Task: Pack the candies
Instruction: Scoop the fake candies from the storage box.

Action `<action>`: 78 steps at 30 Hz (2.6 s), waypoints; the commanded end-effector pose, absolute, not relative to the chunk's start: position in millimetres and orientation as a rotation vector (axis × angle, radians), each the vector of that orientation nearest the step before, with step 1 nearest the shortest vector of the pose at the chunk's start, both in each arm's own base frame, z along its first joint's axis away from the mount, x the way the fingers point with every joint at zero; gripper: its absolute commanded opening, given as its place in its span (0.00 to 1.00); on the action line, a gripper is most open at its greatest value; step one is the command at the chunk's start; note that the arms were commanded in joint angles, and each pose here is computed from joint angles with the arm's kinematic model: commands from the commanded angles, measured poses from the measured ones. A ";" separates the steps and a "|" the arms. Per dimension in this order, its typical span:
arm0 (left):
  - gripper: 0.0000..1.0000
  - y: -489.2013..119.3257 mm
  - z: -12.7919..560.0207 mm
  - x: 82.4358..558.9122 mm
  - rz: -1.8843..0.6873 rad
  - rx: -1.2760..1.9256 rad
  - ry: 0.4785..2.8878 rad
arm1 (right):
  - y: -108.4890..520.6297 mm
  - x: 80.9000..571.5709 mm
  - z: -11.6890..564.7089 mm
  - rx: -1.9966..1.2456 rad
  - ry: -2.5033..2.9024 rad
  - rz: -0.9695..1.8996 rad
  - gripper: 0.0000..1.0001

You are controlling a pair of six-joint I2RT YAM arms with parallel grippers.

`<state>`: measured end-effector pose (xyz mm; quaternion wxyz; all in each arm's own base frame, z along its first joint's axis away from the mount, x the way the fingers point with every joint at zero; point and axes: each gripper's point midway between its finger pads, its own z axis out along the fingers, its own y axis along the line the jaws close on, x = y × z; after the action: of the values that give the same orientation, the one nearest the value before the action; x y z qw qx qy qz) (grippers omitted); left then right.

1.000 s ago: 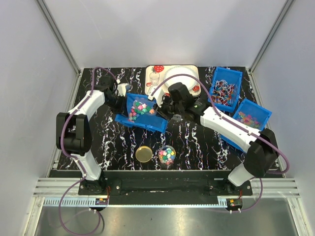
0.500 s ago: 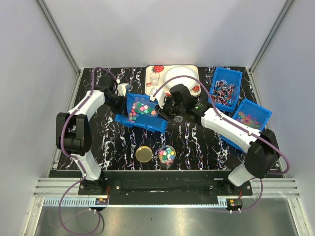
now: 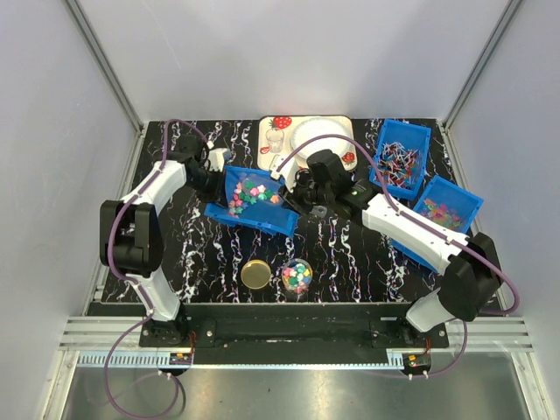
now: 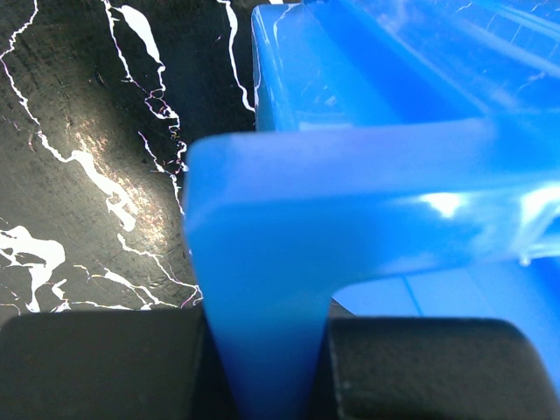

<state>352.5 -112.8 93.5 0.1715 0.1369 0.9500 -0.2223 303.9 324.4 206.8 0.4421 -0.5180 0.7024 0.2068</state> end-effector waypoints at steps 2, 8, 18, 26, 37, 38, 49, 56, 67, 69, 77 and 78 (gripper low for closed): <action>0.00 -127.6 130.2 365.9 -0.714 0.419 2.548 | 326.4 308.1 240.4 -1.225 1.642 0.530 0.00; 0.00 -127.4 129.1 366.4 -0.713 0.418 2.550 | 326.2 307.6 241.9 -1.223 1.634 0.531 0.00; 0.00 -125.3 130.7 367.5 -0.692 0.418 2.547 | 327.4 304.0 243.0 -1.229 1.626 0.551 0.00; 0.00 -126.2 134.6 366.0 -0.699 0.427 2.538 | 328.1 304.0 246.5 -1.219 1.628 0.563 0.00; 0.00 -124.6 134.4 366.1 -0.686 0.428 2.538 | 323.8 301.7 264.1 -1.194 1.591 0.549 0.00; 0.00 -124.7 132.3 366.2 -0.687 0.427 2.544 | 323.2 301.6 265.8 -1.192 1.588 0.550 0.00; 0.00 -124.4 130.9 366.8 -0.686 0.428 2.547 | 320.9 299.5 275.7 -1.178 1.581 0.561 0.00; 0.00 -124.8 130.7 366.3 -0.690 0.428 2.548 | 319.6 298.2 282.8 -1.169 1.571 0.569 0.00; 0.00 -125.1 130.3 366.6 -0.691 0.431 2.547 | 318.5 298.4 284.3 -1.161 1.574 0.584 0.00; 0.00 -125.0 130.1 366.3 -0.692 0.430 2.550 | 318.2 298.7 284.3 -1.161 1.574 0.585 0.00; 0.00 -125.1 129.6 366.7 -0.692 0.430 2.550 | 316.8 299.1 284.9 -1.157 1.575 0.586 0.00; 0.00 -125.0 129.5 366.3 -0.693 0.430 2.551 | 317.0 298.4 286.0 -1.157 1.573 0.587 0.00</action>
<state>352.4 -112.6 93.3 0.1717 0.1384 0.9499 -0.2217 298.5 314.2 238.8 0.4745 -0.4941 0.6924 0.2266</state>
